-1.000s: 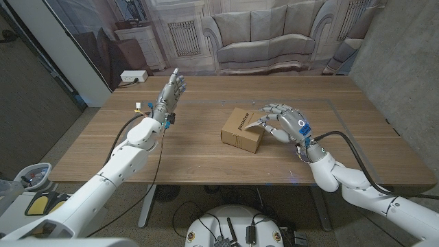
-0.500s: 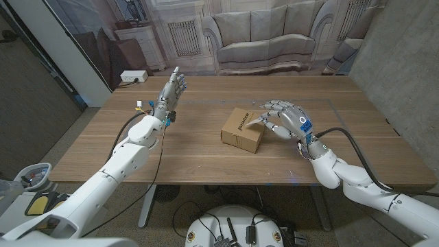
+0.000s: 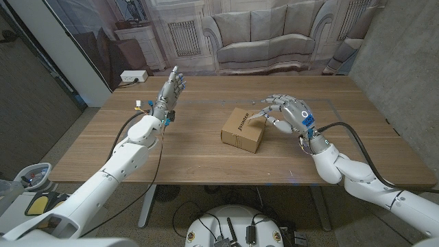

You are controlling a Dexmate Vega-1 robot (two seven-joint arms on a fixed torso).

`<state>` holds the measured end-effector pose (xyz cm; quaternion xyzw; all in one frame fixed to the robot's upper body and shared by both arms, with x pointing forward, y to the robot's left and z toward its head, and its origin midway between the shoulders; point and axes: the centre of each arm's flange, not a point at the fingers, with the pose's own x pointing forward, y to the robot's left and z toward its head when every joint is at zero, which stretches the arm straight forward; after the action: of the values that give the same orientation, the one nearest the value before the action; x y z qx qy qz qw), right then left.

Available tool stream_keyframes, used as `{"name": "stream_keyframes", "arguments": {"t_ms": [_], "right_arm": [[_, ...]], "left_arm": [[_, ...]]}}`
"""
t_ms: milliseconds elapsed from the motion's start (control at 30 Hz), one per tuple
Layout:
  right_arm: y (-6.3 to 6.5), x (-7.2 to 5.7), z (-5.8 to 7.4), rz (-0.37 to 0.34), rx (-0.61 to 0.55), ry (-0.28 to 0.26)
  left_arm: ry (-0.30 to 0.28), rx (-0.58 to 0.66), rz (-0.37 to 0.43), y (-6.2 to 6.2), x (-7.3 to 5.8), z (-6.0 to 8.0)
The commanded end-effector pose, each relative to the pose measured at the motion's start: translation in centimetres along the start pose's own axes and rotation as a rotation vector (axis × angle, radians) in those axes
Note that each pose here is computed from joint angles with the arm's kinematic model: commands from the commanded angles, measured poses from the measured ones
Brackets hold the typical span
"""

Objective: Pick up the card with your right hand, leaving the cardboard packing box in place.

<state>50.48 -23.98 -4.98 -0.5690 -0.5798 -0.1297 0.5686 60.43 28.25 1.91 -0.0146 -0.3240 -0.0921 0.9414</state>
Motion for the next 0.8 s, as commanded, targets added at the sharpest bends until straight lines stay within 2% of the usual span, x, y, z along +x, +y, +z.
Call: {"name": "stream_keyframes", "arguments": {"t_ms": [33, 333, 800], "right_arm": [[-1.1, 1.0, -0.4, -0.012, -0.006, 0.013], [-1.5, 1.4, -0.5, -0.014, -0.010, 0.009], [-3.2, 2.1, -0.5, -0.035, -0.022, -0.002]], "left_arm": [[0.003, 0.002, 0.013, 0.6, -0.5, 0.0], [0.010, 0.002, 0.017, 0.7, -0.9, -0.1], [0.006, 0.008, 0.018, 0.5, -1.2, 0.2]]}}
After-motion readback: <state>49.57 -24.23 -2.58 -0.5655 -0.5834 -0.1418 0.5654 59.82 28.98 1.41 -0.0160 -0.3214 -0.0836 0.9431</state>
